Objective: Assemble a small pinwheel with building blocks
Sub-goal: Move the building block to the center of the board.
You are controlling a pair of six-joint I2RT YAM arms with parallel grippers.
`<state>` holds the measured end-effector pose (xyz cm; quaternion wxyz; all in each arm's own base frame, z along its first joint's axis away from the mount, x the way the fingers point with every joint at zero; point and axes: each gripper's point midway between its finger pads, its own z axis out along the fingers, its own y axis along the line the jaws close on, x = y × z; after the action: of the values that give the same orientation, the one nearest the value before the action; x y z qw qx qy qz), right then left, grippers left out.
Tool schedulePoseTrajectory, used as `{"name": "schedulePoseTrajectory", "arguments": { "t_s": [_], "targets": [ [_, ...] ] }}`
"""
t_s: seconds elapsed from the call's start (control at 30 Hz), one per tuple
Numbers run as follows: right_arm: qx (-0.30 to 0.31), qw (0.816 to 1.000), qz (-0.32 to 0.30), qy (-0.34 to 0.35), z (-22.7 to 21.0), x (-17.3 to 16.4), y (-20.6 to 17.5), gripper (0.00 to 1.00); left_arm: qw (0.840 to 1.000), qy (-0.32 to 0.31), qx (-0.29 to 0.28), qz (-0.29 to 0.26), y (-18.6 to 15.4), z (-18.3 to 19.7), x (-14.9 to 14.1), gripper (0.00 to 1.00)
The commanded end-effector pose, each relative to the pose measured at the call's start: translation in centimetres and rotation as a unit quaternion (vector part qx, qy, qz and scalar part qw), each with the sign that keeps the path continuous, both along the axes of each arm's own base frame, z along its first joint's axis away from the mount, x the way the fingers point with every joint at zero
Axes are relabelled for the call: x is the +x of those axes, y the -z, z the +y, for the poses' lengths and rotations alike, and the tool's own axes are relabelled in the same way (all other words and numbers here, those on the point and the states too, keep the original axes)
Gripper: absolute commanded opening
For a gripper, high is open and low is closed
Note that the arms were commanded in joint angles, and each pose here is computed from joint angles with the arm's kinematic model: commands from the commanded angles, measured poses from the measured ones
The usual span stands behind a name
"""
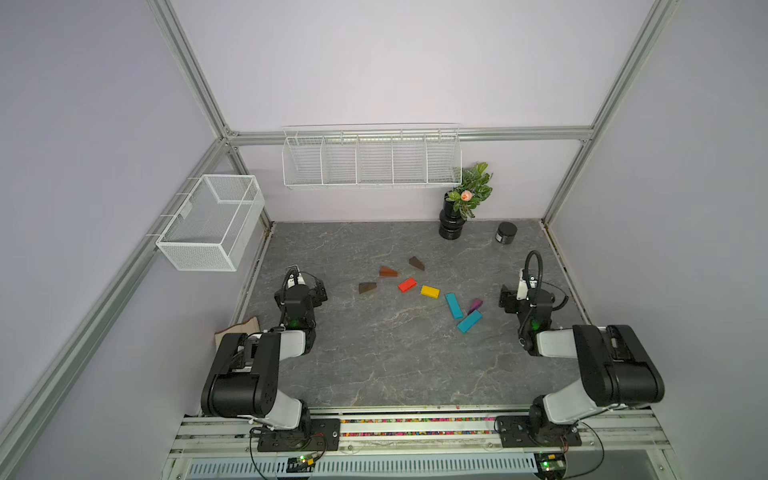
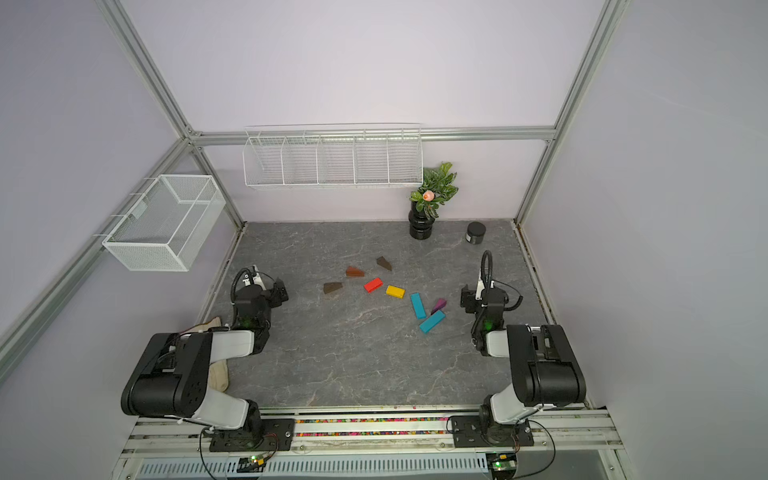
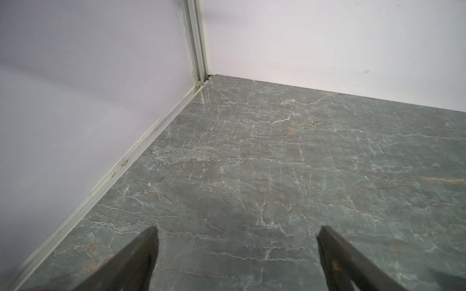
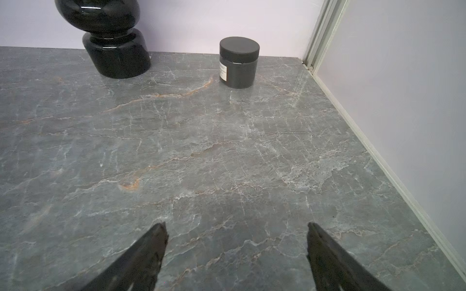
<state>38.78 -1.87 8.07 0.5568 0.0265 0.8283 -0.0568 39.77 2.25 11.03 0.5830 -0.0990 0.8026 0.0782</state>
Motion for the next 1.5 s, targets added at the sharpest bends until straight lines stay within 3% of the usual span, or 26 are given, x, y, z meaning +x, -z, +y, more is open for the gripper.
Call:
{"name": "schedulePoseTrajectory", "arguments": {
  "t_s": [0.0,0.83,0.9,0.97,1.03,1.13,1.27,1.47],
  "targets": [
    [0.003,1.0,-0.017,-0.021,0.8,0.4,-1.1,0.89,1.0,-0.004,0.008,-0.004,-0.4,0.2,0.2,1.0],
    [0.013,0.999,-0.014,-0.028,0.8,0.6,-1.1,0.89,1.0,-0.004,0.007,-0.004,-0.4,0.2,0.3,1.0],
    [0.002,1.0,-0.028,-0.009,0.4,0.3,-2.0,0.89,1.0,-0.003,0.011,-0.022,-1.4,0.2,0.4,1.0],
    [-0.006,1.0,0.011,0.011,0.4,-0.4,-3.3,0.89,1.0,0.001,0.01,-0.009,-4.2,0.0,0.5,1.0],
    [0.027,0.998,0.063,0.009,1.2,-1.1,-4.8,0.89,0.999,0.007,-0.012,0.044,-6.5,-0.4,-0.4,1.0],
    [0.068,0.989,0.113,-0.063,4.7,-2.3,-6.3,0.89,0.994,0.034,-0.048,0.087,-8.4,-1.6,-2.7,0.99],
    [0.092,0.968,0.194,-0.13,8.9,-3.2,-6.9,0.91,0.989,0.074,-0.101,0.079,-9.6,-3.4,-6.6,1.0],
    [0.13,0.941,0.263,-0.169,14.7,-2.3,-6.7,1.0,0.984,0.089,-0.15,0.022,-10.8,-3.9,-11.2,1.0]
  ]
}}
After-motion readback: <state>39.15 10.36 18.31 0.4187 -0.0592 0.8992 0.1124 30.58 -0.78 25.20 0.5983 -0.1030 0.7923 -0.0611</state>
